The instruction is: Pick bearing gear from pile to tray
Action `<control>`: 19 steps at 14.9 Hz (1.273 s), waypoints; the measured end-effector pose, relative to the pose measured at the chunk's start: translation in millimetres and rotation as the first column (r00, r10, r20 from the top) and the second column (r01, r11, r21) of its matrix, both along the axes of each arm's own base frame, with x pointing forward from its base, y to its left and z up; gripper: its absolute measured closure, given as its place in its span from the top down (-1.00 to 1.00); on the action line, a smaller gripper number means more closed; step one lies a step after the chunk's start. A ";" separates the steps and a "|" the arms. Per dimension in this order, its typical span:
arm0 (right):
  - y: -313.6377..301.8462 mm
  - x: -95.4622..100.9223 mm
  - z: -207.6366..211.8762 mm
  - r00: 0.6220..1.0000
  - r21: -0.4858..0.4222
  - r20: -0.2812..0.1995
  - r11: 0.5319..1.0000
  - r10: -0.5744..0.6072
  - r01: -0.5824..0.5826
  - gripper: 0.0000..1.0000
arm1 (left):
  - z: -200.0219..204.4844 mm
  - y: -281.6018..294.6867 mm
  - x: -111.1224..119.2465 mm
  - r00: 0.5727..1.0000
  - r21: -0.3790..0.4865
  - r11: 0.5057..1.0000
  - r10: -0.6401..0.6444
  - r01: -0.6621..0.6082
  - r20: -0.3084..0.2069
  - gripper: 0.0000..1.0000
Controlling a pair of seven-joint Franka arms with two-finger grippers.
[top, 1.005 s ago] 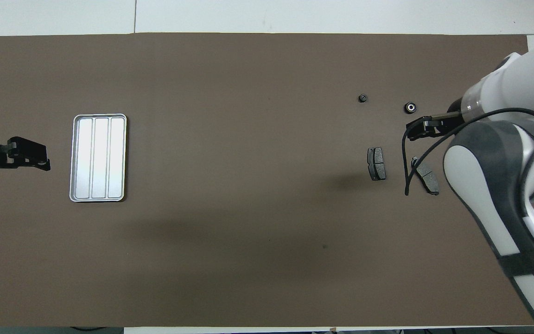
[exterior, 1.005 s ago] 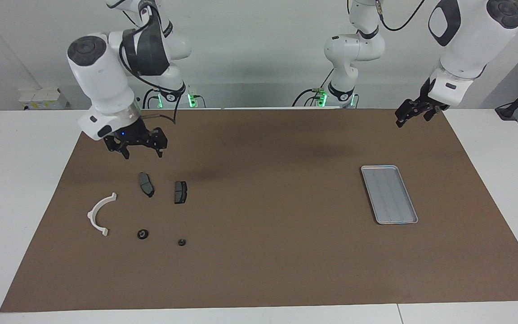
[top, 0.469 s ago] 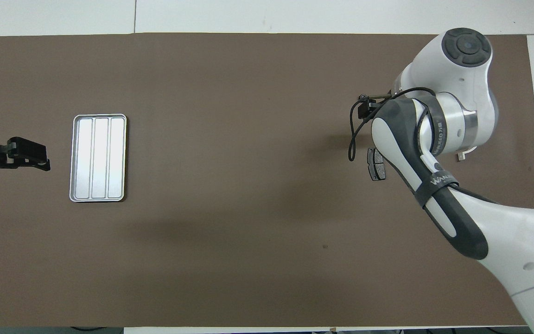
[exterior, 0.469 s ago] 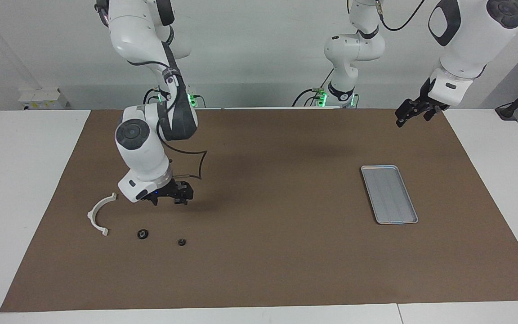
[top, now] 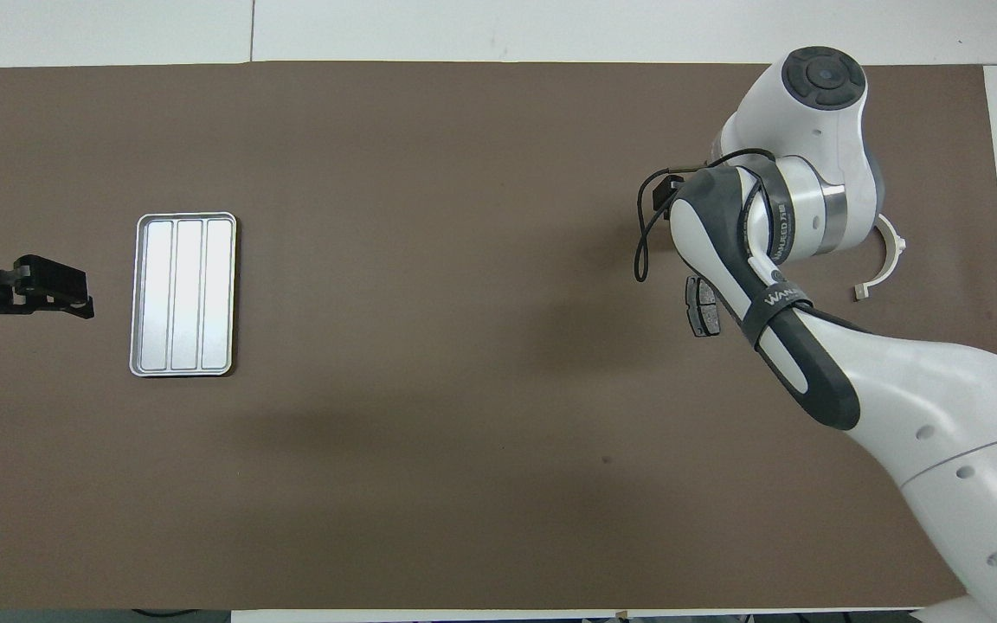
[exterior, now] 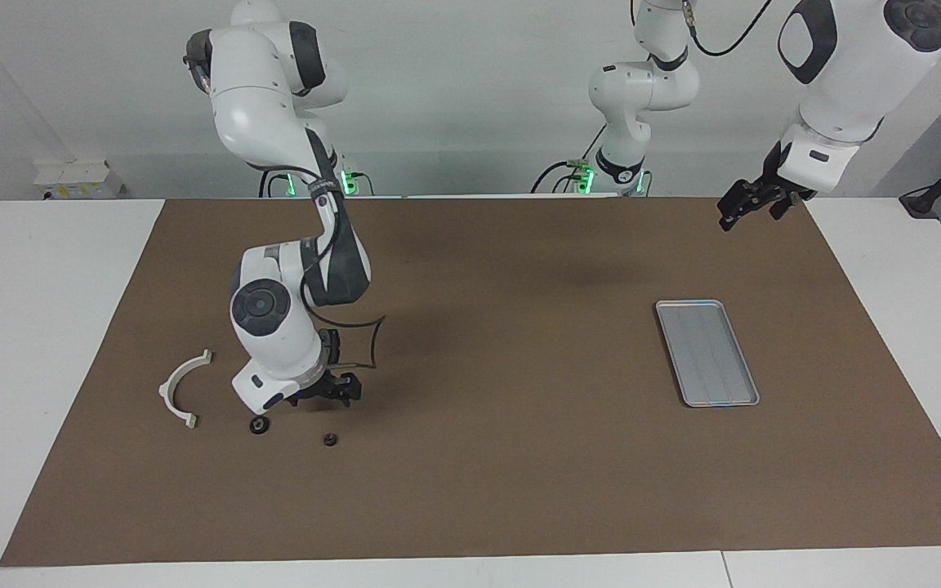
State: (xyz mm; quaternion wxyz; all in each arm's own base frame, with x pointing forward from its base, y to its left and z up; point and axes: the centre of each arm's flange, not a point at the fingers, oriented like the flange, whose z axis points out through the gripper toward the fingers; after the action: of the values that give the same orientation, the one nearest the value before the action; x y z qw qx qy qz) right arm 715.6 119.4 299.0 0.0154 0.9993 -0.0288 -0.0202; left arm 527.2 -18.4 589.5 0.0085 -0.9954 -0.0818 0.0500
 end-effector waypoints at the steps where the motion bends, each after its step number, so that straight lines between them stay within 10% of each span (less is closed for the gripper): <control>1: 0.0 2.1 -4.0 1.000 -0.007 0.007 1.000 0.004 -0.004 1.00 | 0.0 0.0 0.0 1.000 0.000 1.000 0.000 0.000 0.000 1.00; 19: 0.8 17.7 -17.8 0.996 0.003 0.092 1.000 -0.019 0.019 0.59 | 0.0 0.0 0.0 1.000 0.000 1.000 0.000 0.000 0.000 1.00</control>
State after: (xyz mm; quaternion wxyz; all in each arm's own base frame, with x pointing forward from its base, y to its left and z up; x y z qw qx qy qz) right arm 733.2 120.3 281.2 0.0127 0.9988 -0.0388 0.0258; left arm 527.2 -18.4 589.5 0.0085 -0.9954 -0.0818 0.0501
